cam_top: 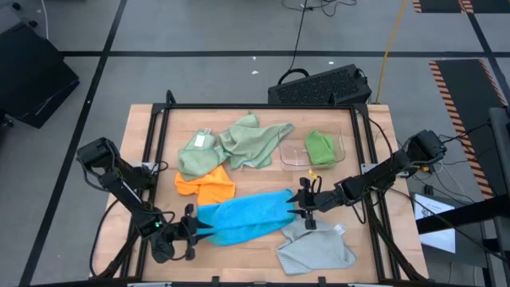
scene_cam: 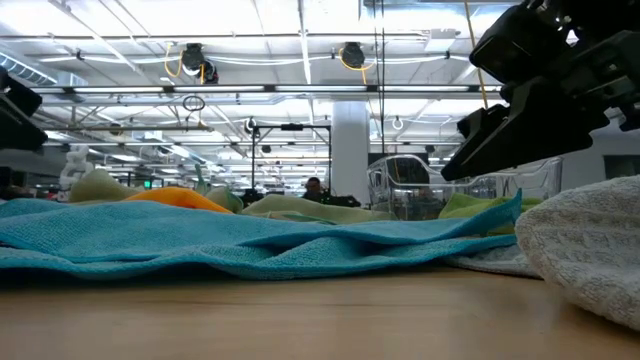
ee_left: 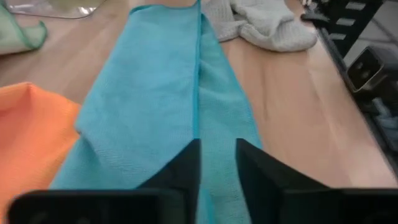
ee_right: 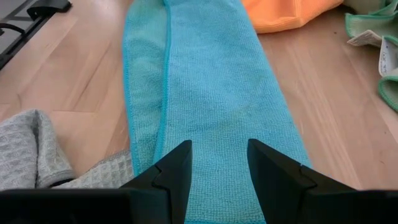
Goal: Fold microfiber towels
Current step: Fold the blue microfiber cloth
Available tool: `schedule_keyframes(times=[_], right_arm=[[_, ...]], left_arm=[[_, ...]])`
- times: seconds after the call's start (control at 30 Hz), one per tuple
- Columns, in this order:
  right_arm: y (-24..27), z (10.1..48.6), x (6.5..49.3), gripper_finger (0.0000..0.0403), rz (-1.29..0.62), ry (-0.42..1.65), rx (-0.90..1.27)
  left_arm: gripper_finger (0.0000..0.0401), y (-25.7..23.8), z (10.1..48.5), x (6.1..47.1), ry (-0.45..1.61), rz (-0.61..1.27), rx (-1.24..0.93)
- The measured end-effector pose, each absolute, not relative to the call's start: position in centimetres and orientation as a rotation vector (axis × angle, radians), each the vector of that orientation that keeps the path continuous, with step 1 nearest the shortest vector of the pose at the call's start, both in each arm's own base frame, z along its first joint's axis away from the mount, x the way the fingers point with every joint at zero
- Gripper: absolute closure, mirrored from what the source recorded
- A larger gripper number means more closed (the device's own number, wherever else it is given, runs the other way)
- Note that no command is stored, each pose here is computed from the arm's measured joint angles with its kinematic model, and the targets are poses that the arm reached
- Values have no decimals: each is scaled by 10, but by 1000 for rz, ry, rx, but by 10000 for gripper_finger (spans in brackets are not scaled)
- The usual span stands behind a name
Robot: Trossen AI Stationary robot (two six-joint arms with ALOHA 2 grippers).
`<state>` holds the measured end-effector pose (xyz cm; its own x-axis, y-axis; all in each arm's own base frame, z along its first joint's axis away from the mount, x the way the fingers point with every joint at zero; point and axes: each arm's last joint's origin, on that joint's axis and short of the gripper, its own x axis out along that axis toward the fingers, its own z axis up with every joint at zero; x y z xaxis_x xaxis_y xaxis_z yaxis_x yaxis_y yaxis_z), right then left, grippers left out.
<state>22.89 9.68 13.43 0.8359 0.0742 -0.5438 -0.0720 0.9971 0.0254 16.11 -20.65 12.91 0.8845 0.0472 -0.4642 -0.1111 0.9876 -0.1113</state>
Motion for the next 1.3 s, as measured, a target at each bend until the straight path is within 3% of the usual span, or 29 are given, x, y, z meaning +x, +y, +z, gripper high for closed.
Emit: schedule_keyframes(times=[0.13, 0.27, 0.6, 1.07, 1.17, 1.3], right_arm=[[97, 134, 229, 257, 75, 577, 20], [97, 134, 229, 257, 73, 578, 30], [97, 135, 229, 257, 65, 570, 61], [100, 144, 234, 257, 78, 467, 120], [103, 144, 233, 257, 88, 469, 121], [105, 146, 233, 257, 67, 441, 123]], left_arm=[[236, -207, 129, 158, 496, 67, -87], [217, -208, 126, 152, 523, 45, -49], [218, -198, 111, 131, 728, 77, 3], [304, -201, 108, 131, 755, 32, 54], [300, -201, 111, 131, 700, 62, 18], [265, -206, 114, 138, 641, 44, -34]])
